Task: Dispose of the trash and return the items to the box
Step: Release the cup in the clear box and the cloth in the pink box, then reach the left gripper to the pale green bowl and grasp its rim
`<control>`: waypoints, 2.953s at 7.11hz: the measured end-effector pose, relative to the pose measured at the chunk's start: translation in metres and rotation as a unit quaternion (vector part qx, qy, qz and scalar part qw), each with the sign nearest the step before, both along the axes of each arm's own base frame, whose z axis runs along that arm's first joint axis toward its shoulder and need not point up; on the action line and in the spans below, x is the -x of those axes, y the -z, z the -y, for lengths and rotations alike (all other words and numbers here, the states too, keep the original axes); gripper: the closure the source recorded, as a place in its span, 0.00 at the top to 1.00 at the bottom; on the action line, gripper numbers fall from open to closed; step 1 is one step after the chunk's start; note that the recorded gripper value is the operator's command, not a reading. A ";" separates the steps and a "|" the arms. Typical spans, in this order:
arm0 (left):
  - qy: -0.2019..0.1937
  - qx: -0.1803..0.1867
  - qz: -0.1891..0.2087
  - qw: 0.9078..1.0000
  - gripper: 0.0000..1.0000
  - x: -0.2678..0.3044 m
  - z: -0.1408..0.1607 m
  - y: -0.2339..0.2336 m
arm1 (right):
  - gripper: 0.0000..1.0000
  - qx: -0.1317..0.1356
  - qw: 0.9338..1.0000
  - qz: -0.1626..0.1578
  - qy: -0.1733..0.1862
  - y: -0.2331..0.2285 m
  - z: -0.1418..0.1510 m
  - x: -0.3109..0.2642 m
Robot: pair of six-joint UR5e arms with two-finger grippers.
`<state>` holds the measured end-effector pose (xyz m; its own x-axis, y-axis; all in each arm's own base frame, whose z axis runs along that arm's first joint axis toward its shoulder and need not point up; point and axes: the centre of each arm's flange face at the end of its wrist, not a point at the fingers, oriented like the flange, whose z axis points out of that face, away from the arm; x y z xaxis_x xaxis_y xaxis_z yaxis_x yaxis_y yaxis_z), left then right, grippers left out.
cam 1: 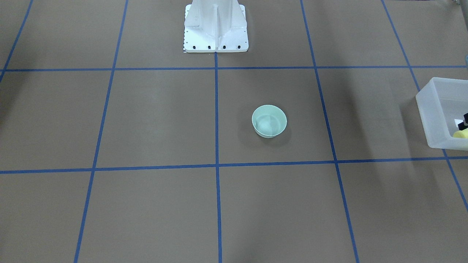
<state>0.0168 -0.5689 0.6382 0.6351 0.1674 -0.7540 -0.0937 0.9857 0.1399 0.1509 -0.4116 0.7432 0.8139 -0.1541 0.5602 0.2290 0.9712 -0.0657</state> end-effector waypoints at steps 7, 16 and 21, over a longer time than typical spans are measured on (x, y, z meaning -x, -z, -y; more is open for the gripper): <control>0.114 0.115 0.010 0.987 0.97 -0.262 -0.094 0.304 | 1.00 -0.042 0.998 0.018 -0.037 0.004 0.020 0.003; 0.153 0.160 -0.005 0.975 0.00 -0.467 -0.112 0.301 | 1.00 -0.055 0.989 0.085 -0.103 0.127 0.055 0.080; 0.141 0.170 -0.040 0.974 0.00 -0.424 -0.090 0.317 | 1.00 -0.039 0.987 0.094 -0.123 0.167 0.061 0.122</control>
<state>0.4412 -0.4792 0.3208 0.5565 -0.2734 -0.7846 0.1856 0.9614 -0.2033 0.0290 -0.4727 0.5759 0.7152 -0.0121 0.6988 -0.0141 0.9994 0.0317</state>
